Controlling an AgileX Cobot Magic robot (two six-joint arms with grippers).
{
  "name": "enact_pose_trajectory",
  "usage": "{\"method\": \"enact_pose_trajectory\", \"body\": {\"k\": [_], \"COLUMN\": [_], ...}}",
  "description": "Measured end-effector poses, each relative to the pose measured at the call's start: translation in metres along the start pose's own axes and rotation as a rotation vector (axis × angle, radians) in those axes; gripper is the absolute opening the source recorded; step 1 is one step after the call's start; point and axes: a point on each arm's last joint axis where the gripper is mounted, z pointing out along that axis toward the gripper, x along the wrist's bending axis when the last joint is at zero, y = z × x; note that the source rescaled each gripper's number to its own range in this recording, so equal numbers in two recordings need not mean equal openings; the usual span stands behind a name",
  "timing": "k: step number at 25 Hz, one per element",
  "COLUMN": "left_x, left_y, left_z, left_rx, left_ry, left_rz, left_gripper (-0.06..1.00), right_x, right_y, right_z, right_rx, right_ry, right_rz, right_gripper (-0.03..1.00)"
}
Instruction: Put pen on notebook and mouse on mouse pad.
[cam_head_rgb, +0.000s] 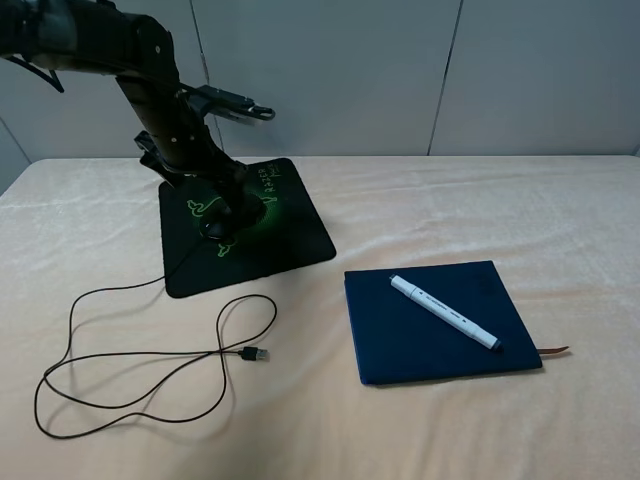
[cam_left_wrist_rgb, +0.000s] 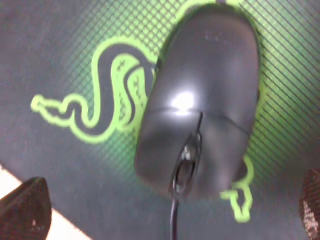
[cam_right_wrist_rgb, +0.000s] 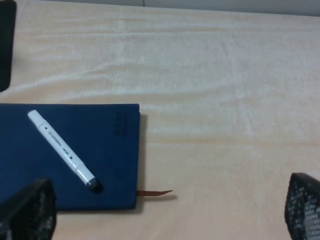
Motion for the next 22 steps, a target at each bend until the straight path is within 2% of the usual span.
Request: {"method": "enact_pose_trajectory", "body": {"k": [14, 18, 22], "left_x": [-0.005, -0.007, -0.008], "left_y": [-0.032, -0.047, -0.057], "left_z": [-0.128, -0.165, -0.198], "left_rx": [0.048, 0.028, -0.057], "left_ry": [-0.005, -0.001, 0.014], "left_rz": [-0.005, -0.008, -0.009], "left_gripper": [0.99, 0.99, 0.99], "right_x": [0.0, 0.0, 0.0], "right_y": [0.0, 0.0, 0.0], "right_z": [0.0, 0.0, 0.0], "right_rx": [0.0, 0.0, 0.0], "right_ry": [0.0, 0.0, 0.0], "right_rz": [0.0, 0.0, 0.0], "right_gripper": [1.0, 1.0, 1.0]}}
